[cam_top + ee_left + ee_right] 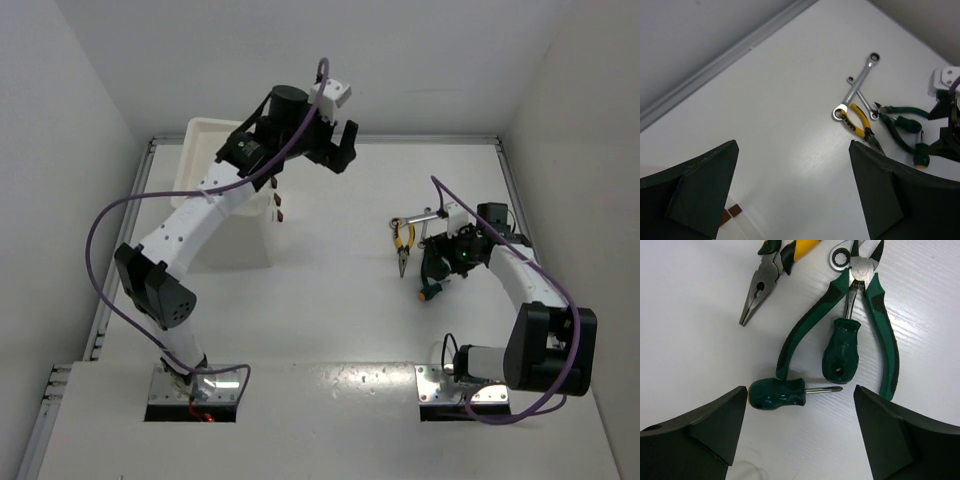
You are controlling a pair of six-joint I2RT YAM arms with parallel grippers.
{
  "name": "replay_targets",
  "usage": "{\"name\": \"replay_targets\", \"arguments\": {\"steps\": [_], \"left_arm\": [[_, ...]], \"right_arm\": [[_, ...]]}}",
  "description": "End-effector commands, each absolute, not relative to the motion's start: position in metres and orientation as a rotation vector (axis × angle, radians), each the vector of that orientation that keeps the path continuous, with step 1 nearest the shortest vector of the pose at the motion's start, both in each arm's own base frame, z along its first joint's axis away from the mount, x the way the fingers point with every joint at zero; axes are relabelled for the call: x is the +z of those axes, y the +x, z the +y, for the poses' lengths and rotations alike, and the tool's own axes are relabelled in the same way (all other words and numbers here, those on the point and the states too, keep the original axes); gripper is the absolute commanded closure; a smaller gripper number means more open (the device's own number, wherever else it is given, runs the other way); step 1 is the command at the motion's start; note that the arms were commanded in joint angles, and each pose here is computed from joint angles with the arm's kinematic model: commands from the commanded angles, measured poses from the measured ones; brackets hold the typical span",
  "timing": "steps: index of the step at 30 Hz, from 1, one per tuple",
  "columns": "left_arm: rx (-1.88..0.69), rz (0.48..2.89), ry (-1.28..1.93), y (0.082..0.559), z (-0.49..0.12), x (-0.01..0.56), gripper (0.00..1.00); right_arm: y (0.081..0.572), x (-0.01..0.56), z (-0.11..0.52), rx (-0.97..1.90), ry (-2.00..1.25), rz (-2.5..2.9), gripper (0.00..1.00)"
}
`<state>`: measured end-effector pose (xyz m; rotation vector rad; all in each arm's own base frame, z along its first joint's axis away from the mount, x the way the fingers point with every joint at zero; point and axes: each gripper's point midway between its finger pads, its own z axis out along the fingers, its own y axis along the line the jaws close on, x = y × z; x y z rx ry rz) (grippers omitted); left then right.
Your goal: Sort the tools into containers
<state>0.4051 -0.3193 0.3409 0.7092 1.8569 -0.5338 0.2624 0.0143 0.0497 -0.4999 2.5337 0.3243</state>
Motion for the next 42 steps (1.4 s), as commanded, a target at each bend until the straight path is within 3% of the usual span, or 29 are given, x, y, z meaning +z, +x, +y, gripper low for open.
{"name": "replay_targets", "arguments": {"steps": [1,8,17,25,42], "left_arm": [[-0.465,1.800,0.618,0.415,-0.290,0.382,0.01],[-0.195,1.751,0.231,0.442,-0.168,0.430,0.00],[0.065,1.807,-0.082,0.395,-0.033,0.421,0.00],[0.084,1.971,-0.200,0.375,0.009,0.363,0.09],[0.042,2.187,-0.271,0.388,0.040,0.285,0.11]], "right_arm": [[0.286,0.068,0.011,0.297,-0.479,2.467,0.12],[0.307,0.080,0.016,0.319,-0.465,2.430,0.03],[0.325,0.109,0.057,0.512,-0.621,2.296,0.02],[0.335,0.118,0.088,0.550,-0.809,2.235,0.02],[0.347,0.127,0.089,0.553,-0.782,2.229,0.02]]}}
